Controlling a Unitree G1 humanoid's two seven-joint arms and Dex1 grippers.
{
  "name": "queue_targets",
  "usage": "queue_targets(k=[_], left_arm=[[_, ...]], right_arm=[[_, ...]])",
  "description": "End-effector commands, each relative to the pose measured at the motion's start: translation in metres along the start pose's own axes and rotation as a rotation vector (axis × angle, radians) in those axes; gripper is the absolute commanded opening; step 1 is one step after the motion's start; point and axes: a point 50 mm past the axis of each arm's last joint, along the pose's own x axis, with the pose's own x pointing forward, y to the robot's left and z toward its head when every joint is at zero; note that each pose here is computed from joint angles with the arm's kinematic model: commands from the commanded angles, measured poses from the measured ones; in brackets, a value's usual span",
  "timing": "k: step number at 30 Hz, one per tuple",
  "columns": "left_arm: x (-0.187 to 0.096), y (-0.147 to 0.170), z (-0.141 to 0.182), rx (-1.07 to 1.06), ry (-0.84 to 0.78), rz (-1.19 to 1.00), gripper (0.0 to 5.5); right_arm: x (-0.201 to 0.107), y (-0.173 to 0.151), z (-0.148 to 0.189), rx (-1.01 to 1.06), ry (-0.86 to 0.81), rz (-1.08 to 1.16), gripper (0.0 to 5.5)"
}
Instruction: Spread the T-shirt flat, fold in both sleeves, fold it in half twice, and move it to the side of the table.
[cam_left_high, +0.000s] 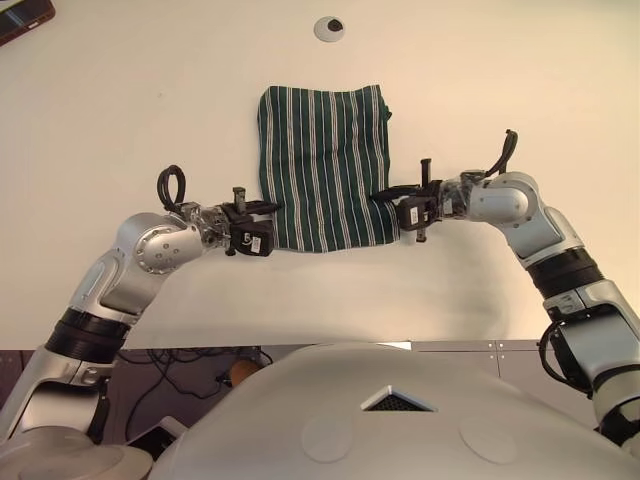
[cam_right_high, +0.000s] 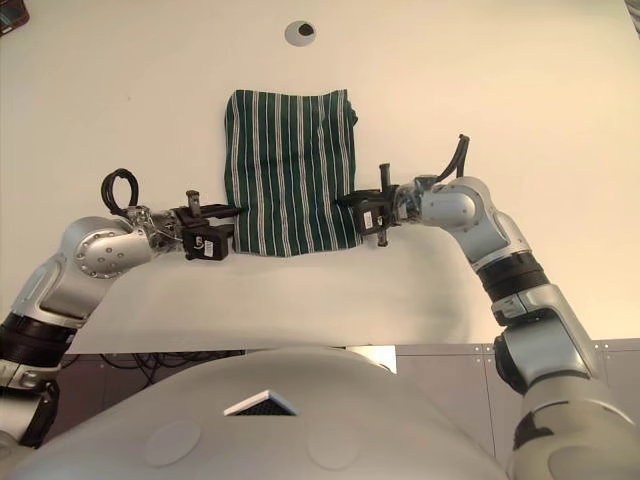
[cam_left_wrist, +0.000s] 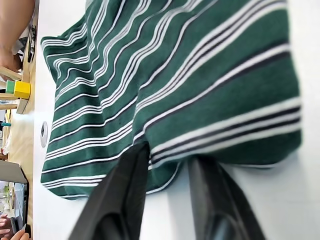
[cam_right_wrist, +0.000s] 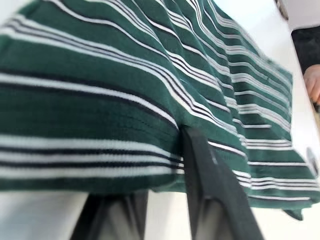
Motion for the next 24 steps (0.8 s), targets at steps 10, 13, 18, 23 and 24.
queue_targets(k=[10,13,18,23,24], left_arm=[[-0.029,0.032,0.034,-0.716,-0.310,-0.105,0.00],[-0.038,0.073,0.023,-0.877,-0.383,0.037,0.00],[-0.025,0.099,-0.007,-1.141,-0.331,0.211,0.00],[-0.003,0.100,-0.016,-1.264,-0.271,0.217,0.00],[0.001,0.101,-0.018,-1.293,-0.268,0.229,0.00]], right_arm=[[-0.024,-0.029,0.017,0.714,-0.179,0.198,0.02],[-0.025,-0.061,0.011,0.945,-0.250,0.078,0.02],[-0.015,-0.093,-0.005,1.229,-0.245,-0.079,0.02],[-0.001,-0.101,-0.009,1.437,-0.191,-0.091,0.02],[0.002,-0.103,-0.009,1.465,-0.190,-0.094,0.30]])
